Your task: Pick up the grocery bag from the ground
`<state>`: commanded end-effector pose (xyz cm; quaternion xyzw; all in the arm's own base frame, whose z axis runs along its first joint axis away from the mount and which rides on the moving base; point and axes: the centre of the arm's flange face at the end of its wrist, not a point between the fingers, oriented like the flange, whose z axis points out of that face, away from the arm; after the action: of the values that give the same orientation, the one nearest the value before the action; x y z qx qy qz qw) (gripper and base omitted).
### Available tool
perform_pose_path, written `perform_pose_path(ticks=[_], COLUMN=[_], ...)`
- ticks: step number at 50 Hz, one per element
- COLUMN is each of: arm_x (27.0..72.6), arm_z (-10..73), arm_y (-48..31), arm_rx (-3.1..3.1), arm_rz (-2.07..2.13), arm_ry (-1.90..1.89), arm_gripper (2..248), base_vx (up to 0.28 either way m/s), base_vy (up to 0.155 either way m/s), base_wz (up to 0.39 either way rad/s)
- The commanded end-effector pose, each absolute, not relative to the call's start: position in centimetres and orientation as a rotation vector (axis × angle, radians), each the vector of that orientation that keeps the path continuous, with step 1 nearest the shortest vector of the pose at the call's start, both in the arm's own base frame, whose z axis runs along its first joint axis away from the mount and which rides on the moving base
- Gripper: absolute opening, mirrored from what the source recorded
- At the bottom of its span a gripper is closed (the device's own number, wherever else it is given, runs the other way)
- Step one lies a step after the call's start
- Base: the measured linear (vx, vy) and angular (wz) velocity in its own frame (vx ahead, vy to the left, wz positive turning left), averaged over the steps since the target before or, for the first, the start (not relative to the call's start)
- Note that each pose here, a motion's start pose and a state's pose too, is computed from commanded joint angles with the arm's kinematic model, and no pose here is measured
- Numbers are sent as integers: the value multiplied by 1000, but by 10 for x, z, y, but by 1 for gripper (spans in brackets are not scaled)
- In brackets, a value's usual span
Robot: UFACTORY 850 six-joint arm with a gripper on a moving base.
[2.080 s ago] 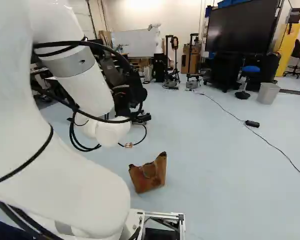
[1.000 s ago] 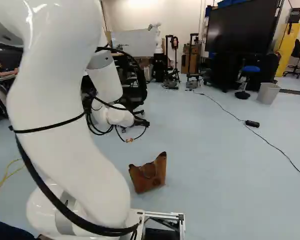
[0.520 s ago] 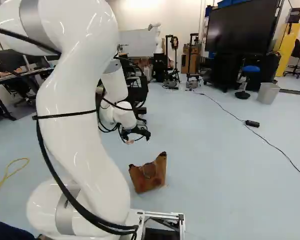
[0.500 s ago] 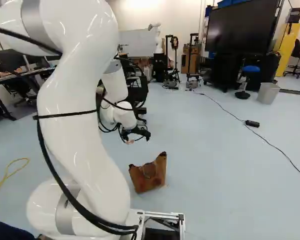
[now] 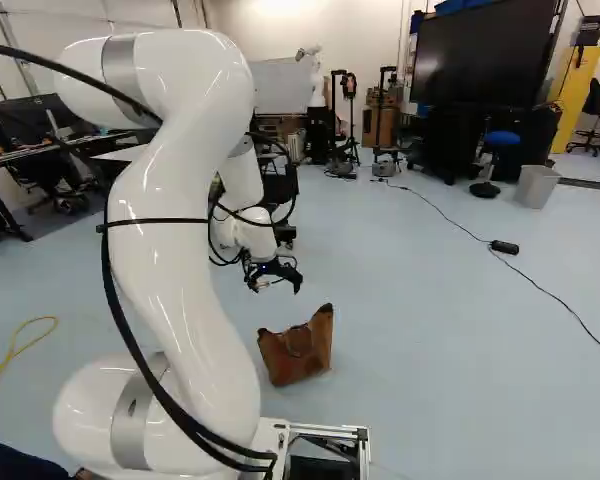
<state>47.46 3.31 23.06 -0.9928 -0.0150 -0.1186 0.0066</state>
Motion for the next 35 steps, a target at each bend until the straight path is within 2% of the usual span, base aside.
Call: perform_pose_path(ticks=[35], arm_x=[489], arm_z=[180], arm_y=[34], arm_rx=[-3120], arm_rz=[-267], arm_ry=[-47], arm_gripper=[247], base_vx=[0], base_vy=[0], base_wz=[0])
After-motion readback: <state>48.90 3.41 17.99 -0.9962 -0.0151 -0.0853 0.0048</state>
